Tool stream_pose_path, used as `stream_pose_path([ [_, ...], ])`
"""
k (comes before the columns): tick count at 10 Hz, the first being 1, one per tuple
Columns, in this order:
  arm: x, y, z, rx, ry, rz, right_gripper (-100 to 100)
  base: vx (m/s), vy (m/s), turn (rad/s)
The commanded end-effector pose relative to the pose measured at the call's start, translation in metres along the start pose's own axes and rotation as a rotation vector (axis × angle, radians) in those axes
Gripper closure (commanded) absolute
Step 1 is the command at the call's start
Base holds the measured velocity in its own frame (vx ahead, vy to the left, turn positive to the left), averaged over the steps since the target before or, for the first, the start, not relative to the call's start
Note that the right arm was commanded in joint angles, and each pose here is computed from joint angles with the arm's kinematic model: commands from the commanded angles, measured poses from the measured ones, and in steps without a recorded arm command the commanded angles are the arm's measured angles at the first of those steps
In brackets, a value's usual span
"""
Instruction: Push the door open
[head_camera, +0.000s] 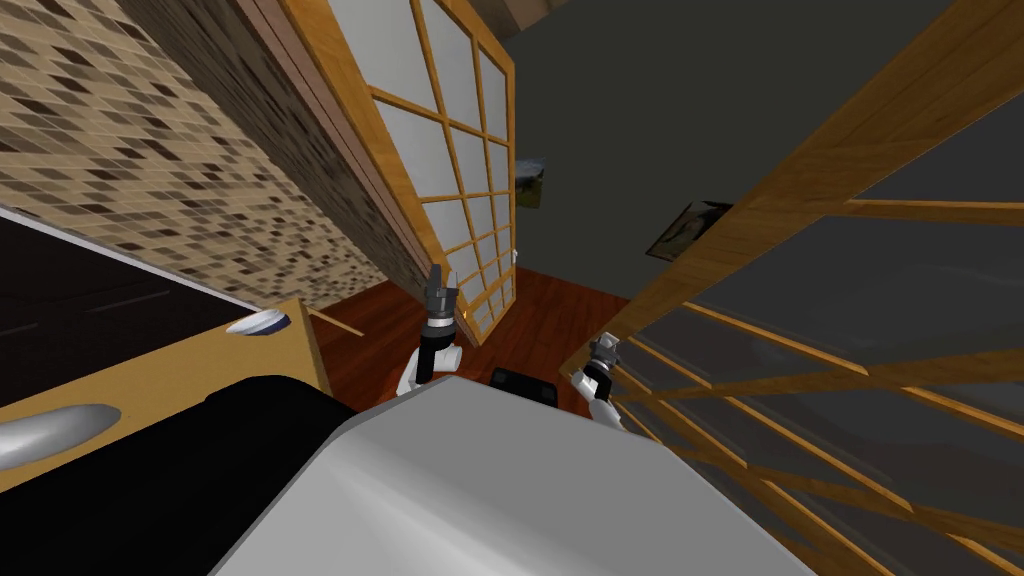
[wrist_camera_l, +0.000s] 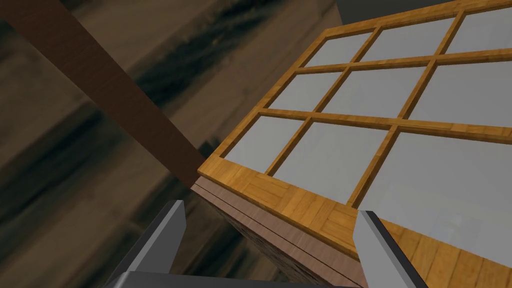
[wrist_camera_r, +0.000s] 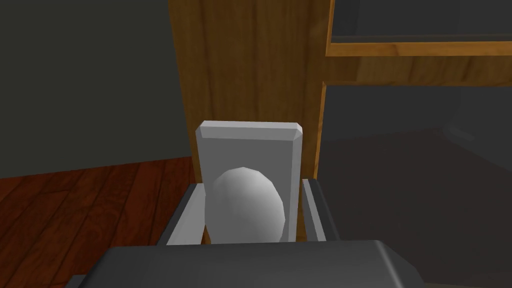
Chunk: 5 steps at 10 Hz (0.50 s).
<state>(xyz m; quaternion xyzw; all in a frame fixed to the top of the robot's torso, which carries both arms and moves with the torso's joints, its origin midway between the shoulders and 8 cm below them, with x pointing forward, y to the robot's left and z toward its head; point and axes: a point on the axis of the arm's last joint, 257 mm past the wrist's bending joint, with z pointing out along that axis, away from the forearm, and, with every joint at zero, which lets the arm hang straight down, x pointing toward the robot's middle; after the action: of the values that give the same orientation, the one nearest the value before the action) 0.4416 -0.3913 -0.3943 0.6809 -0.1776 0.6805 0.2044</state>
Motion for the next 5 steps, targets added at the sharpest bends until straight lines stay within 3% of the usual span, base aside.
stream_pose_path([
  [1, 0.001, 0.028, 0.004, -0.055, 0.011, -0.004, 100, 0.192, -0.019, -0.099],
  [3, 0.0, 0.041, 0.0052, -0.091, 0.008, 0.002, 100, 0.191, 0.001, -0.061],
  [5, 0.007, 0.04, 0.0084, -0.091, 0.023, 0.009, 100, 0.11, -0.013, -0.003],
])
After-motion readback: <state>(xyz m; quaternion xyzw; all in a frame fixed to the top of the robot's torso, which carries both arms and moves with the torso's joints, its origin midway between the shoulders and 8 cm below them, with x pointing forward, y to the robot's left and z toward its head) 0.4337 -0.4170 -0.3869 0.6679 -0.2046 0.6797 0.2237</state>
